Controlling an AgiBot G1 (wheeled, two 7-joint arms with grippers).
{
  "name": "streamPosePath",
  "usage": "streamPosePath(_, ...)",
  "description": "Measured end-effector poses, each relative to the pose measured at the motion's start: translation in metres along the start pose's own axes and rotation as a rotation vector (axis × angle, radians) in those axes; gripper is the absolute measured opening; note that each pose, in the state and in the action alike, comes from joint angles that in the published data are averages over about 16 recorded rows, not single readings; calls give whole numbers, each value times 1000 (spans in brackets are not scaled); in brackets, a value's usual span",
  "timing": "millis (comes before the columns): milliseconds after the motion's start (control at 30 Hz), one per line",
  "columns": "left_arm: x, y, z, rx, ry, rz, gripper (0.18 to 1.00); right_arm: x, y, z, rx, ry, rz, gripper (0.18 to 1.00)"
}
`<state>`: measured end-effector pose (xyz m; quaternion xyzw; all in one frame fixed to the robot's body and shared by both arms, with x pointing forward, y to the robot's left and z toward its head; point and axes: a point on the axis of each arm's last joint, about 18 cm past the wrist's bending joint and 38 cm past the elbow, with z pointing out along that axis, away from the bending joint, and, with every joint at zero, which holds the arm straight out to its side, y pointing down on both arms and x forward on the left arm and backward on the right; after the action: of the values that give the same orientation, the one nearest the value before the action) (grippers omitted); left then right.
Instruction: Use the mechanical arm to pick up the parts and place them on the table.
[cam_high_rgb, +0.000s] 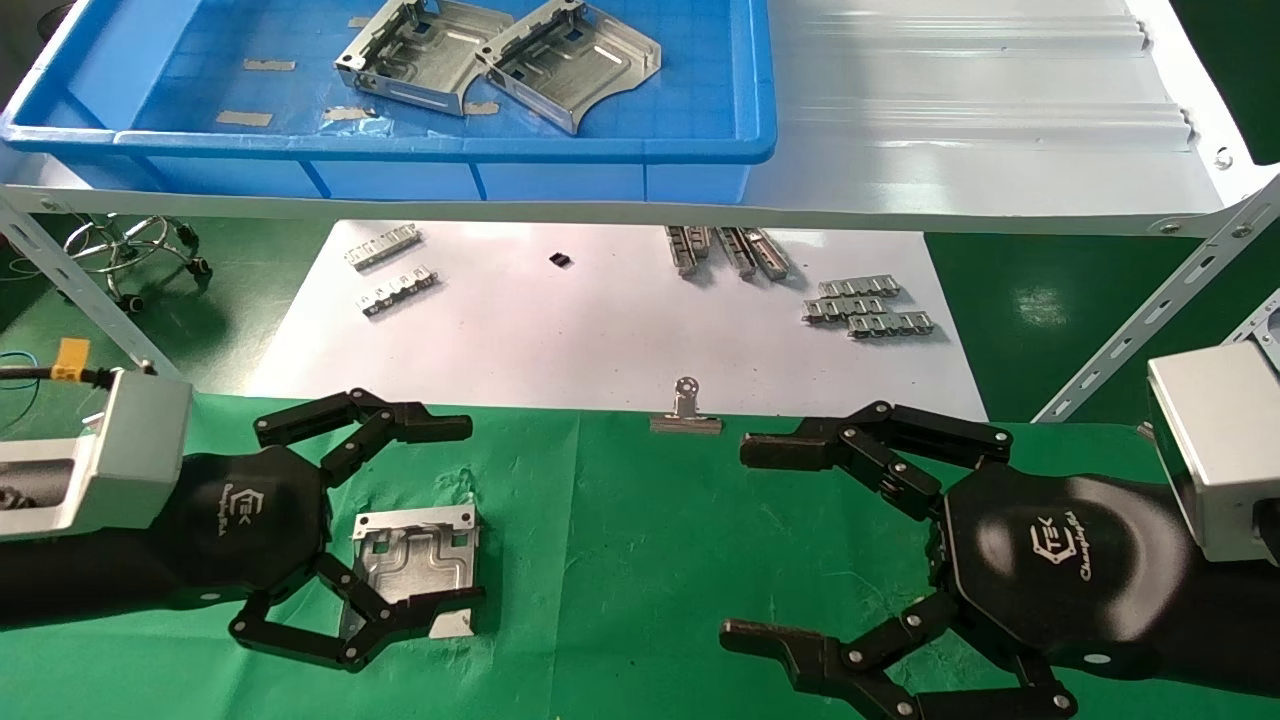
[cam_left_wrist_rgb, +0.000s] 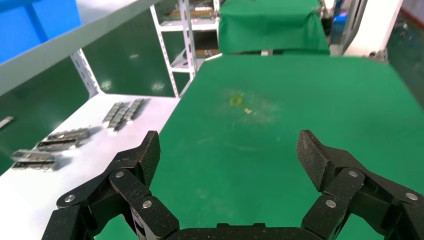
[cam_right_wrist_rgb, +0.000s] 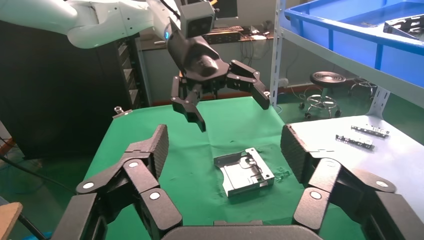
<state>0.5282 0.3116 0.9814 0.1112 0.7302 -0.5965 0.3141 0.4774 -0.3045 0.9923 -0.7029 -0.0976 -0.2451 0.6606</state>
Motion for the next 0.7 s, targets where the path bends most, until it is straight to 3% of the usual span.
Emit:
streamPosePath(367,21,-23,-4,79,29,-75,1001,0,0,0,0,0,0,931)
streamPosePath(700,37,-40,-7,130,61,-125,1001,0,0,0,0,0,0,991)
